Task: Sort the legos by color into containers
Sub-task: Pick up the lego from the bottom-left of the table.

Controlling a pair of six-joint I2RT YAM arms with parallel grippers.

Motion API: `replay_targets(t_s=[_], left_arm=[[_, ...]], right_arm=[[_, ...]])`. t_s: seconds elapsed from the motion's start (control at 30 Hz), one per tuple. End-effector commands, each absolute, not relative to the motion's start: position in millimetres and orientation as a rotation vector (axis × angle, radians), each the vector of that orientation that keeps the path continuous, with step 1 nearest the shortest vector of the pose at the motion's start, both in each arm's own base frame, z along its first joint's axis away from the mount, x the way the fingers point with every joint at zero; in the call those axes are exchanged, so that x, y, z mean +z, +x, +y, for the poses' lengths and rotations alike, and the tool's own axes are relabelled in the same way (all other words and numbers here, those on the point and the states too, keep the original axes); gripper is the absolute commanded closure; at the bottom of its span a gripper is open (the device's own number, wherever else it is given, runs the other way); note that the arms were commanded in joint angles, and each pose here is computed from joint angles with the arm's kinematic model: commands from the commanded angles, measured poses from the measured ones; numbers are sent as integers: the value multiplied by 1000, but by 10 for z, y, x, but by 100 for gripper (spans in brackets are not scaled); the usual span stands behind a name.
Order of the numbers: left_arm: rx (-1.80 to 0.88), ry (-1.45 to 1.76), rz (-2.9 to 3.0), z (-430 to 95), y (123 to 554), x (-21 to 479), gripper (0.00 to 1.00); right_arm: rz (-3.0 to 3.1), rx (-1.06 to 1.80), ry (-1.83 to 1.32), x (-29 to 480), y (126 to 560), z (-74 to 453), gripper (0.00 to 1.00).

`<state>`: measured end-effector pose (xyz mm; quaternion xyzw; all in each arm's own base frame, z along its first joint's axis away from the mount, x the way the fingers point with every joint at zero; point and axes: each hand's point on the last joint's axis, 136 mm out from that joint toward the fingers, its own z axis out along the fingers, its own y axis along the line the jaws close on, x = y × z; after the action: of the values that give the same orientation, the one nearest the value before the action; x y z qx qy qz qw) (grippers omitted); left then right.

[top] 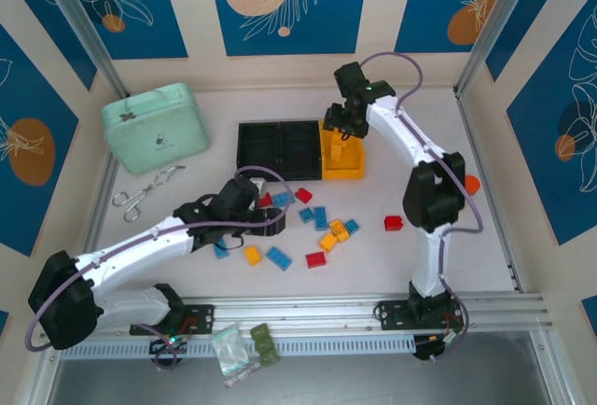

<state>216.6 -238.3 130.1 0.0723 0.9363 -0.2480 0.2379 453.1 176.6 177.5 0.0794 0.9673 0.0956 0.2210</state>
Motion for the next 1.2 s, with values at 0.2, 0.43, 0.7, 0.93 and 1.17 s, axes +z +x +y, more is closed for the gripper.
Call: replay_targets(t_s=[0.2, 0.43, 0.7, 0.93, 1.17], left_arm=[[-502, 93, 2653, -1954, 2037, 1170, 29], [-243, -46, 2712, -1504, 1947, 1027, 30], [-20, -279, 2765, -925, 1808, 731, 31], [-92, -319, 2779, -994, 1886, 501, 32], [-53, -286, 2831, -1062, 1940, 291, 42]], right_arm=[[2616, 458, 48, 1980, 3700, 1951, 39], [2646, 542, -26, 1800, 2988, 1936, 39], [2659, 713, -108, 1590, 2383, 2121, 39], [2726, 723, -177, 1365, 2139, 2388, 39], [2756, 693, -177, 1282, 2118, 2460, 39]])
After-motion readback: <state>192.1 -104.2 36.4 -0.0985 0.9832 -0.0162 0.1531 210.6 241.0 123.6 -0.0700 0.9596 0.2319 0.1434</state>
